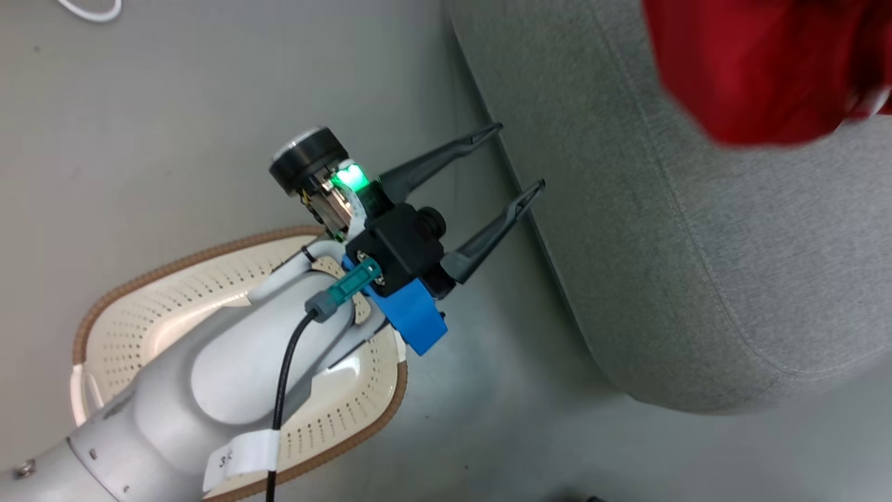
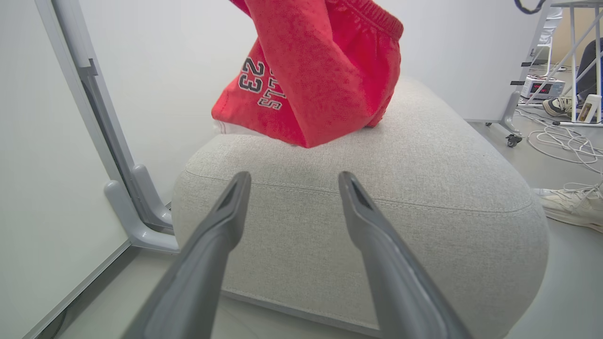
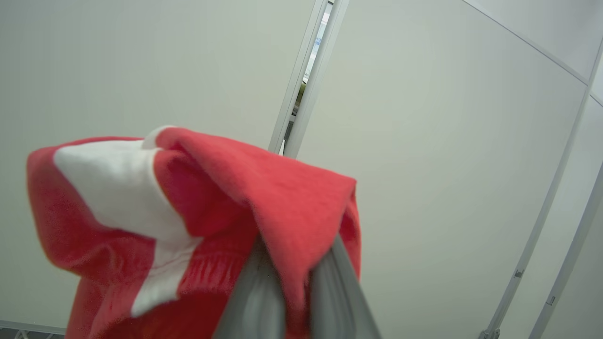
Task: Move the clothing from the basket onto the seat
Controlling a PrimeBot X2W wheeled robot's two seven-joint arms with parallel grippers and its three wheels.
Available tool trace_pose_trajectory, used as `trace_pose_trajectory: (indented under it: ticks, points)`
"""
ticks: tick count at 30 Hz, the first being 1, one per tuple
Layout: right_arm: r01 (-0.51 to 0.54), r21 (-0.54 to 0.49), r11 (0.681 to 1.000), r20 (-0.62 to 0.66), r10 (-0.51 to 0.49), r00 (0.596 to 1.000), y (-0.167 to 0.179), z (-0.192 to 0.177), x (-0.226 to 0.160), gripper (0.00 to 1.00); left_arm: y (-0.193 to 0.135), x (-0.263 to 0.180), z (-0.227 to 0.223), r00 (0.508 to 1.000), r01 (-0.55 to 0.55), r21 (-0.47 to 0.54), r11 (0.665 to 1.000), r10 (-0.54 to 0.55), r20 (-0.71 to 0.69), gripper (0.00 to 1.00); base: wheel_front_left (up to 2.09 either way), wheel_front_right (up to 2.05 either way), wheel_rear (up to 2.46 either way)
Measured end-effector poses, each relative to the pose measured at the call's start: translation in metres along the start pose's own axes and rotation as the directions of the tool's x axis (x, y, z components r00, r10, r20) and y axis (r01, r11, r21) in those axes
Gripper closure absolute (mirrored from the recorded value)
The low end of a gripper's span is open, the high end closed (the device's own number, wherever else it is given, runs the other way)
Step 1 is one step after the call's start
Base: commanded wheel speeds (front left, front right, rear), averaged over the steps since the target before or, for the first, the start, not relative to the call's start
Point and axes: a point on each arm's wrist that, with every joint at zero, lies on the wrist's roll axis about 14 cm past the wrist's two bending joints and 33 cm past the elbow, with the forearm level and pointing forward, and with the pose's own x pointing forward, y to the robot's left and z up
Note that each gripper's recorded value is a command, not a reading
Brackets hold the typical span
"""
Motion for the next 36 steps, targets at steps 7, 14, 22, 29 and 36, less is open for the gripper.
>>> trace_pose_trajectory:
  ticks: [7,14,22,29,36]
  points:
    - [0.098,-0.137,0.986,0.09,-0.086,0.992,-0.051,0.006,0.043,1.0,0.03,-0.004,-0.041,0.999,-0.024,-0.029,0.999,0.023,-0.028,0.0,0.0,0.0,0.0]
    - [0.188,-0.272,0.944,-0.031,-0.204,0.979,-0.108,-0.043,0.036,1.0,0.046,-0.006,-0.077,0.999,-0.035,-0.066,0.997,0.032,-0.042,0.0,0.0,0.0,0.0]
    - [0.263,-0.347,0.9,-0.22,-0.351,0.91,-0.151,-0.106,-0.013,1.0,0.046,-0.008,-0.108,0.998,-0.031,-0.113,0.993,0.024,-0.062,0.0,0.0,0.0,0.0]
    - [0.288,-0.333,0.898,-0.352,-0.401,0.845,-0.149,-0.149,-0.054,1.0,0.045,-0.006,-0.114,0.998,-0.022,-0.121,0.992,0.015,-0.061,0.0,0.0,0.0,0.0]
    - [0.284,-0.281,0.917,-0.489,-0.391,0.78,-0.126,-0.196,-0.086,1.0,0.045,-0.007,-0.117,0.998,-0.02,-0.121,0.992,0.012,-0.065,0.0,0.0,0.0,0.0]
